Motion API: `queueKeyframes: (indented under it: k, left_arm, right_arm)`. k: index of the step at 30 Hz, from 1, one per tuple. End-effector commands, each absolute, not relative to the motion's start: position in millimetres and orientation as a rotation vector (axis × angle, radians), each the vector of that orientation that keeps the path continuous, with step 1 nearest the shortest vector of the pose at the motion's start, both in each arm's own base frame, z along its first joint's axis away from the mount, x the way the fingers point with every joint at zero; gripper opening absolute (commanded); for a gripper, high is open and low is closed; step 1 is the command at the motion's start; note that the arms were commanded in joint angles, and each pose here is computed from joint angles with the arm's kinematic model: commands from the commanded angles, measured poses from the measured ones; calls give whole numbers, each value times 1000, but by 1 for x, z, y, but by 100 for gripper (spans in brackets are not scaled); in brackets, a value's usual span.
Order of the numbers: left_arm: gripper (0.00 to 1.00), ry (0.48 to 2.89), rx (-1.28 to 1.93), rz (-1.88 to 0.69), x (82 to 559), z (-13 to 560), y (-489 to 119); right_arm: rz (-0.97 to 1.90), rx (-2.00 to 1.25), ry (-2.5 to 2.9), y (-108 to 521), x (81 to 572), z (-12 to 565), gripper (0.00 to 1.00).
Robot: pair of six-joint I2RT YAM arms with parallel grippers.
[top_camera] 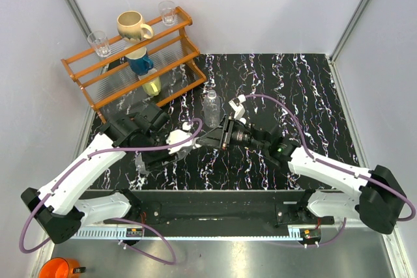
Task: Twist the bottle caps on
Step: Screw the bottle cap onto the plastic bottle.
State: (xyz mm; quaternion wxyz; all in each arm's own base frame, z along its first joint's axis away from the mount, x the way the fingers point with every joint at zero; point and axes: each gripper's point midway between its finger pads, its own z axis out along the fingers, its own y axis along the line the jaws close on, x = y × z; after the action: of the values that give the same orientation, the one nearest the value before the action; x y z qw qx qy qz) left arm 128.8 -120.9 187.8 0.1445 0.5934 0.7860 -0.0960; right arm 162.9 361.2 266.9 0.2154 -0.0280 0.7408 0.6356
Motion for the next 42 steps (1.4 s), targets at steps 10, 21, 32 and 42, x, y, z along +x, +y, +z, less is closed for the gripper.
queueKeyframes:
  k: [10,21,32,42]
  left_arm:
    - [8,1966,1464,-290,194,229,-179]
    - [8,1961,1460,-364,187,232,-184]
    - [8,1979,1493,-395,182,222,-185]
    - [9,1963,1543,-448,169,222,-185]
  right_arm:
    - [2132,-17,1986,384,141,292,1]
    - [2050,-77,1998,380,139,293,22]
    - [1872,-169,2065,370,138,305,30]
    - [1790,-130,2089,348,145,303,19]
